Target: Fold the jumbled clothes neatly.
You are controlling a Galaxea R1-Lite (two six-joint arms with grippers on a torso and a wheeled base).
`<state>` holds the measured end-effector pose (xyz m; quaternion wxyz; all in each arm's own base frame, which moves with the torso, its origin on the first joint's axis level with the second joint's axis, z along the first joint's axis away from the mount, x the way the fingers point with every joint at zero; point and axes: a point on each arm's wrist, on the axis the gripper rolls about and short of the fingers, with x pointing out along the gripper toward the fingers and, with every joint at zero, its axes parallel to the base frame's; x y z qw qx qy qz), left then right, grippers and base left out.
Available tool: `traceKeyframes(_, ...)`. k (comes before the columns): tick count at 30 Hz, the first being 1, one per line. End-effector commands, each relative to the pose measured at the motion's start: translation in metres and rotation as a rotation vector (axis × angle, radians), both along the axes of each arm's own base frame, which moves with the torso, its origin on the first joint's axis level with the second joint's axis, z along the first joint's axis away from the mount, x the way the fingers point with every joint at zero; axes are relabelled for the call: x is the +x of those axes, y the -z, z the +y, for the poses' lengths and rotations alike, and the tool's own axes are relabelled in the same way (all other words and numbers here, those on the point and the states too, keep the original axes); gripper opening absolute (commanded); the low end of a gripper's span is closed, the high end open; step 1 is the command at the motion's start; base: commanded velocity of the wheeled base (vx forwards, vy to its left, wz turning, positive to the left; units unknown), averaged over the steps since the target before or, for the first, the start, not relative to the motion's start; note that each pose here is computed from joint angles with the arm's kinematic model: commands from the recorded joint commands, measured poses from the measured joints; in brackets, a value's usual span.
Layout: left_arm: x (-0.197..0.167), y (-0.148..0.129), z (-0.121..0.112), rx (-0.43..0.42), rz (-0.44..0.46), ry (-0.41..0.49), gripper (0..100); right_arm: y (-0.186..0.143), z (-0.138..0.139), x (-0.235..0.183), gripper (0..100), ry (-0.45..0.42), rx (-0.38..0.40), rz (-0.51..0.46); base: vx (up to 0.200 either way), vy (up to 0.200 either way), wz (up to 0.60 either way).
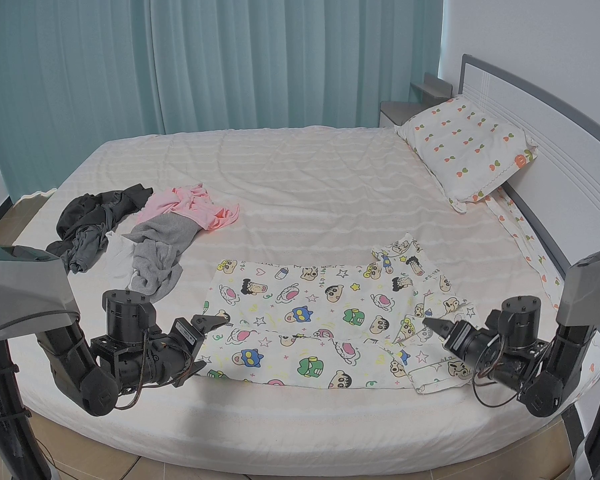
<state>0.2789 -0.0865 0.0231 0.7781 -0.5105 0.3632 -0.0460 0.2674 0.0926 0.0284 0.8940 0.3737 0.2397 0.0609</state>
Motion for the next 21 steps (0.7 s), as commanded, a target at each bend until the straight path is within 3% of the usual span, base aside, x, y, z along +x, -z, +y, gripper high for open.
traceKeyframes(1,-0.0006,-0.0004,0.0006,0.002,-0.001,0.001,100,-0.0235,0.0038,0.0086,100,-0.004,0.074,-0.09,0.2,0.0,0.0)
traceKeyframes(4,-0.0014,0.0012,-0.0009,0.009,0.002,0.007,100,-0.0224,0.0016,0.0094,100,0.005,0.072,-0.089,0.2,0.0,0.0)
traceKeyframes(15,-0.0011,0.0018,-0.0015,0.008,0.004,0.01,100,-0.0292,0.0011,0.004,100,0.002,0.075,-0.105,0.0,0.0,0.0)
traceKeyframes(21,-0.0011,0.0018,-0.0015,0.008,0.004,0.01,100,-0.0292,0.0012,0.0031,100,0.001,0.072,-0.104,0.0,-0.2,0.0)
